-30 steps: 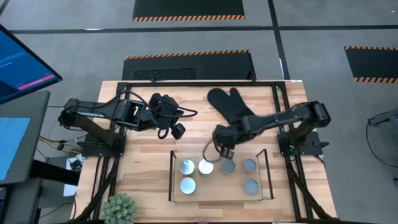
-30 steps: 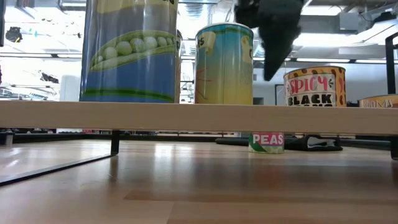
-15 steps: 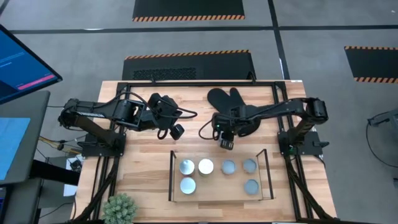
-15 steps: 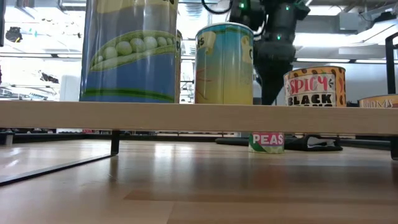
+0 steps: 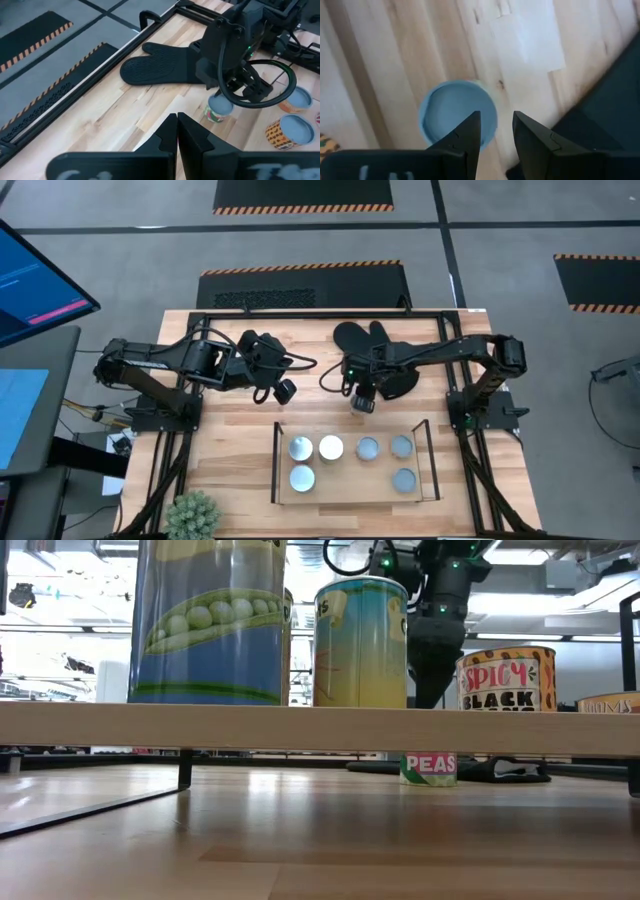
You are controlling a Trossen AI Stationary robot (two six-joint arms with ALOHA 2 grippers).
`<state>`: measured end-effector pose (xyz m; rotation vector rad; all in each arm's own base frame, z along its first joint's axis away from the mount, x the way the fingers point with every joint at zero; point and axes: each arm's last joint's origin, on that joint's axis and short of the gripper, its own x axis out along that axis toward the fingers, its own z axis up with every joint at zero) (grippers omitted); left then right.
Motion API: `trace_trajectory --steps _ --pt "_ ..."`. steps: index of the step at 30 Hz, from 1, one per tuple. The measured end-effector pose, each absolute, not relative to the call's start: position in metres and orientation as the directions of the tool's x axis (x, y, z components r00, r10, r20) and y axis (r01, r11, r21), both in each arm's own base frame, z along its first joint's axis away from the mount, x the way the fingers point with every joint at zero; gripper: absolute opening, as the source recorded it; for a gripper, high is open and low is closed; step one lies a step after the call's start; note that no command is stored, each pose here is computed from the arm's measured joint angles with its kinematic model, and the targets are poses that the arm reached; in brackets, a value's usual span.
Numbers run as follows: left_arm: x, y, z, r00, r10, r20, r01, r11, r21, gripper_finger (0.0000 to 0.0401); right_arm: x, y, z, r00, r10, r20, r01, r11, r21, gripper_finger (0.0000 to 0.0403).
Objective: Pick and place cans onto a shelf
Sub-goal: Put the canned peas on the shelf
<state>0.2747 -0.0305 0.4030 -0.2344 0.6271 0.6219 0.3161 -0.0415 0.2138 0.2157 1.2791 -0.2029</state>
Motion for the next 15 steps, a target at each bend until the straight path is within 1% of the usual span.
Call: trace_trajectory --steps 4,11,15 --pt "0.275 -0.03 0.403 0.636 0.47 -0.612 -0.607 0.794 -0.02 0.0 0.317 -0.04 0.204 0.307 -0.026 -0.951 0.259 0.964 0.058 0.0135" --pt "0.275 -0.031 0.403 0.636 0.47 -0.612 -0.607 0.794 -0.02 0.0 0.309 -0.04 0.184 0.294 -0.04 -0.955 0.268 0.963 0.042 0.0134" --pt "0.275 -0.031 0.403 0.635 0.471 -0.612 -0.609 0.793 -0.022 0.0 0.308 -0.039 0.182 0.301 -0.041 -0.953 0.283 0.958 0.048 0.0134"
